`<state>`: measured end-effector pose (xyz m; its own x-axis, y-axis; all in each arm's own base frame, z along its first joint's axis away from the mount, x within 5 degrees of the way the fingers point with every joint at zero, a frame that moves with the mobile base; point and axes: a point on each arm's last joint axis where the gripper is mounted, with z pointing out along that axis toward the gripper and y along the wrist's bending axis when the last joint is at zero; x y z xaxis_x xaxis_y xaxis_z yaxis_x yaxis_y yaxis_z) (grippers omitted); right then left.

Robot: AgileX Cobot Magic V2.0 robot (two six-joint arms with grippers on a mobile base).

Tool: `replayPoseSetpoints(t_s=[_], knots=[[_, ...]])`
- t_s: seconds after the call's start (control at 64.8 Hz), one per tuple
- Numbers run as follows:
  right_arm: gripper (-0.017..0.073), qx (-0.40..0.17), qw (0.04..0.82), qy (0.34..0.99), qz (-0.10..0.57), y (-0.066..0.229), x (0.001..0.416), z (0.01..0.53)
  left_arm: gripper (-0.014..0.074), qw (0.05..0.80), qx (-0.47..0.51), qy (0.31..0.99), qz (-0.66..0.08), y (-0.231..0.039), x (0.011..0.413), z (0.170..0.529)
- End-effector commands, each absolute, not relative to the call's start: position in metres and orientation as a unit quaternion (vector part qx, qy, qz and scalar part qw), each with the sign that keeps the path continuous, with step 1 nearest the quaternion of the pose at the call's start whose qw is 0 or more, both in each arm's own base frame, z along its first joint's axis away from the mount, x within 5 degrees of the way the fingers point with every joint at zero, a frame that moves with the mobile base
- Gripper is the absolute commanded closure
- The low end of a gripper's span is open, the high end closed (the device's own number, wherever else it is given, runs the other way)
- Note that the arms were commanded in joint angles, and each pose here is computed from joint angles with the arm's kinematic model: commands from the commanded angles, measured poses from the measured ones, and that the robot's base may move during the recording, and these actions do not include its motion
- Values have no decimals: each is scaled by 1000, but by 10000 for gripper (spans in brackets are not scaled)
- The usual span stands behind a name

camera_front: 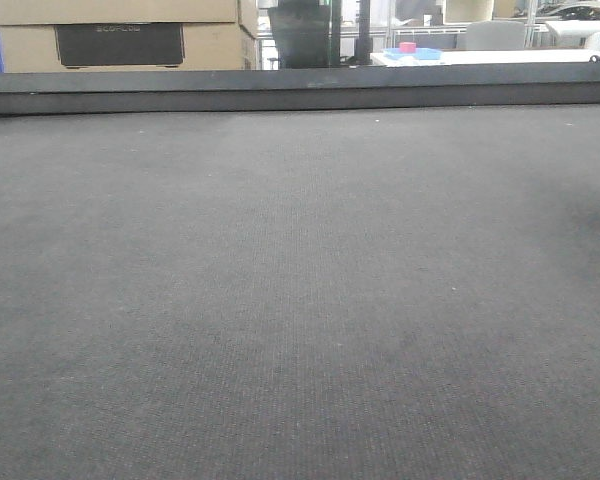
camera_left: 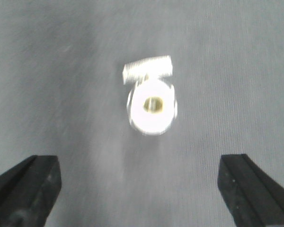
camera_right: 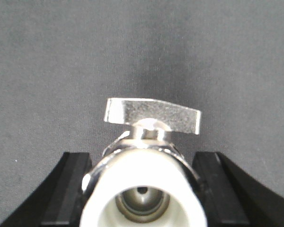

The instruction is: Place valve from conveyor to right shelf box

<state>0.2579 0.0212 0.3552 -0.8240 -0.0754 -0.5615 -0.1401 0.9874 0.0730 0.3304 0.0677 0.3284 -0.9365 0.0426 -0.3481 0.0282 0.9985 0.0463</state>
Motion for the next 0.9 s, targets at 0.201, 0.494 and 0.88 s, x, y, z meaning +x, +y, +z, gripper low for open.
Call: replayPoseSetpoints(t_s=[0.201,0.494,0.88], knots=[[713,-58,320,944,58,22,257,363,25,151,13,988,-5,73,368,298],[713,-57,323,943,59,22,257,363,25,99,17,995,-19,71,382,262],[713,-57,325,942,58,22,257,364,25,98,30,995,-14,64,387,257]])
